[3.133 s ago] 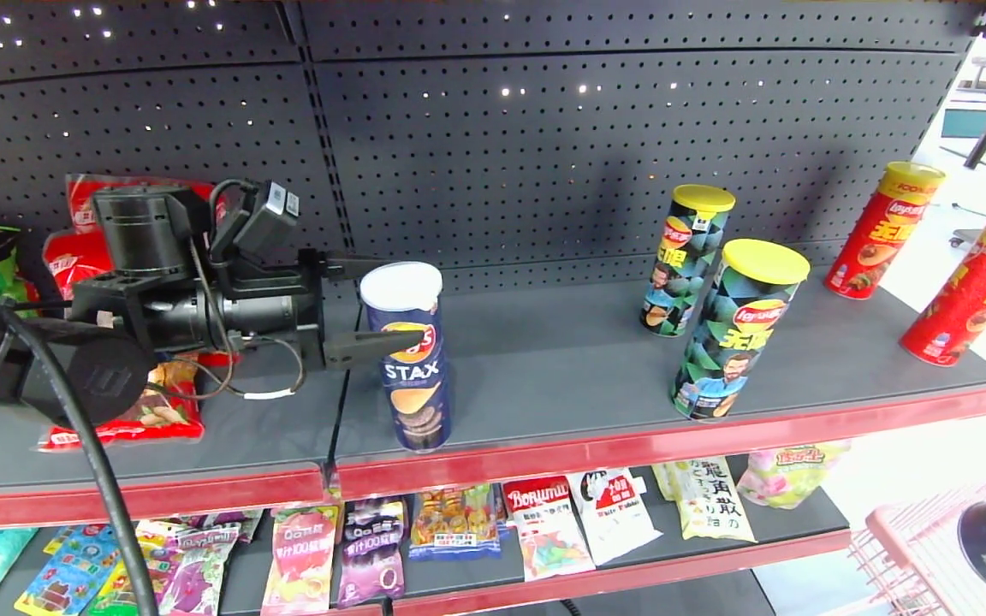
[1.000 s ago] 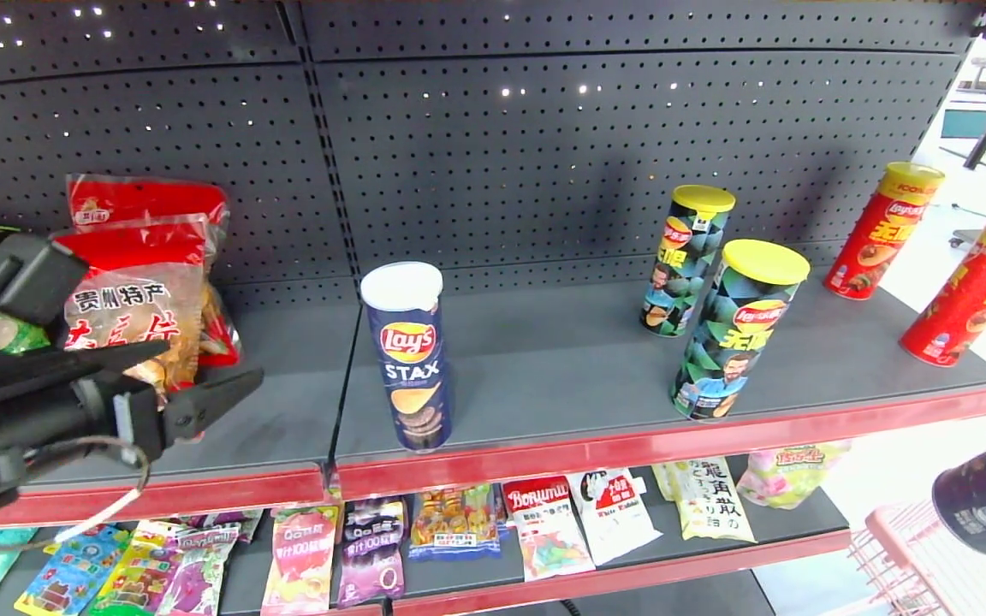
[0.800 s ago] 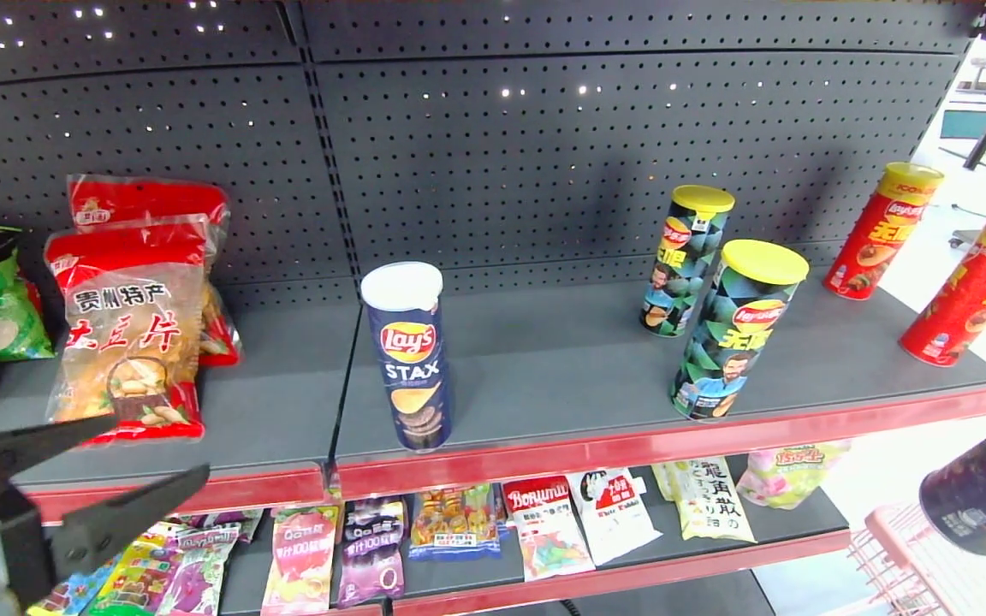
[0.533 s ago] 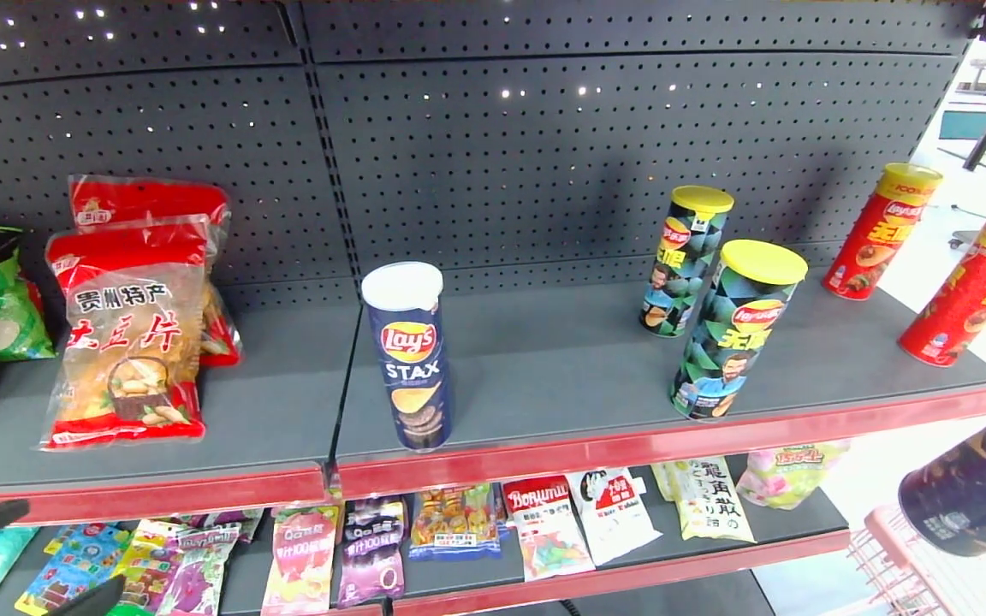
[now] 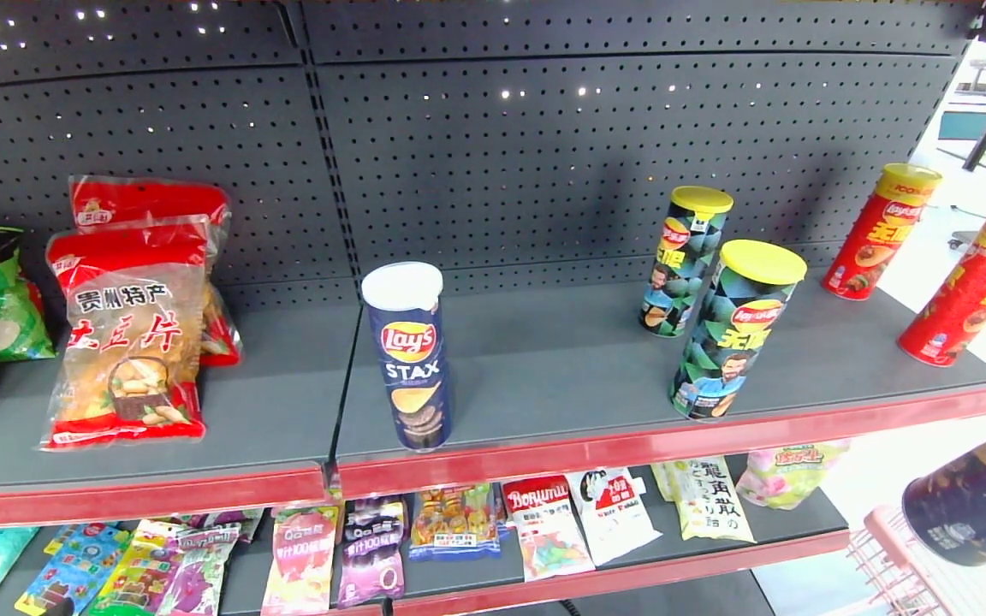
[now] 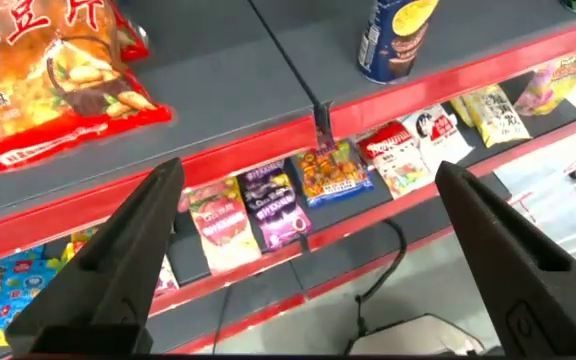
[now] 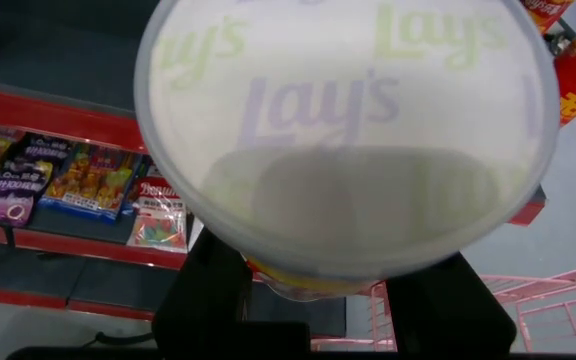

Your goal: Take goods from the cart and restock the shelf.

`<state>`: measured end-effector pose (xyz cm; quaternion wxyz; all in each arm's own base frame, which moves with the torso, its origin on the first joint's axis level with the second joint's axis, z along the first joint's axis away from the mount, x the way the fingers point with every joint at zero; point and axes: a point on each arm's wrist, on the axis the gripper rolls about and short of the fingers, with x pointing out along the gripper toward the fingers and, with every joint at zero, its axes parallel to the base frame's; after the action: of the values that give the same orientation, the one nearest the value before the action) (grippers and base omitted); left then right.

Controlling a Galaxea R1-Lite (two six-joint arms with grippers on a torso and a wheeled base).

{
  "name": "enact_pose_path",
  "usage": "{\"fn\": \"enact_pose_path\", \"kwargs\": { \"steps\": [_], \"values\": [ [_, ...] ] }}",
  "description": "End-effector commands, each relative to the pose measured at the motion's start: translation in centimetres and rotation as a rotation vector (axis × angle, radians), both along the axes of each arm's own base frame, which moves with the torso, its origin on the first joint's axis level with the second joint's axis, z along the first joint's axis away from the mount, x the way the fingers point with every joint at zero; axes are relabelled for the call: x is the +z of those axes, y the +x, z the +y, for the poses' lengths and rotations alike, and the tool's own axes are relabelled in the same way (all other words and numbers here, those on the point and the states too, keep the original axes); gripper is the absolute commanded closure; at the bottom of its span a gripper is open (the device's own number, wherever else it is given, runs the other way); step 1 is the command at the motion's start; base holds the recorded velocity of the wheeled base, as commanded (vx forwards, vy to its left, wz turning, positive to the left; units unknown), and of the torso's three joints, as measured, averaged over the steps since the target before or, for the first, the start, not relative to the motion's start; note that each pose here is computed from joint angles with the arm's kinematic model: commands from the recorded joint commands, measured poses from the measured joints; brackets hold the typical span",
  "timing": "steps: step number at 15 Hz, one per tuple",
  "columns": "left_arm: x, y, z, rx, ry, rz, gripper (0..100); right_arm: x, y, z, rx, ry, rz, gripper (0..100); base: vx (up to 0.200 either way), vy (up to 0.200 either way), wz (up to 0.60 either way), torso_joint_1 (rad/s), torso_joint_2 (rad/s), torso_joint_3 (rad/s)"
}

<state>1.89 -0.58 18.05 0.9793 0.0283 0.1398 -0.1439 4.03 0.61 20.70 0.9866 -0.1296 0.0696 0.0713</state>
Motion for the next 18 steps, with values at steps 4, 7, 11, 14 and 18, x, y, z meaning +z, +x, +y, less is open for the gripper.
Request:
{"fn": "enact_pose_path", "kwargs": {
  "steps": [4, 7, 11, 14, 18],
  "values": [
    [-1.3, -1.2, 0.2, 0.000, -0.001, -0.029, 0, -0.4, -0.5, -0.1, -0.001, 0.001, -0.009, 100, 0.000, 0.000, 0.00, 0.000, 0.00, 0.000],
    [-2.0, -1.5, 0.3, 0.000, -0.001, -0.024, 0, -0.6, -0.5, -0.1, -0.001, 0.000, -0.005, 100, 0.000, 0.000, 0.00, 0.000, 0.00, 0.000],
    [-2.0, -1.4, 0.3, -0.002, 0.001, -0.023, 0, -0.7, -0.5, -0.1, -0.001, 0.001, -0.003, 100, 0.000, 0.000, 0.30, 0.000, 0.00, 0.001],
    [-2.1, -1.4, 0.3, -0.002, 0.001, -0.020, 0, -0.7, -0.5, -0.1, -0.001, 0.002, -0.001, 100, 0.000, 0.000, 0.60, -0.001, 0.00, 0.002],
    [-2.5, -1.8, 0.3, -0.002, -0.001, -0.035, 0, -0.7, -0.7, -0.1, 0.000, 0.004, -0.009, 100, 0.000, 0.000, 0.45, 0.005, 0.00, -0.001]
  ]
}}
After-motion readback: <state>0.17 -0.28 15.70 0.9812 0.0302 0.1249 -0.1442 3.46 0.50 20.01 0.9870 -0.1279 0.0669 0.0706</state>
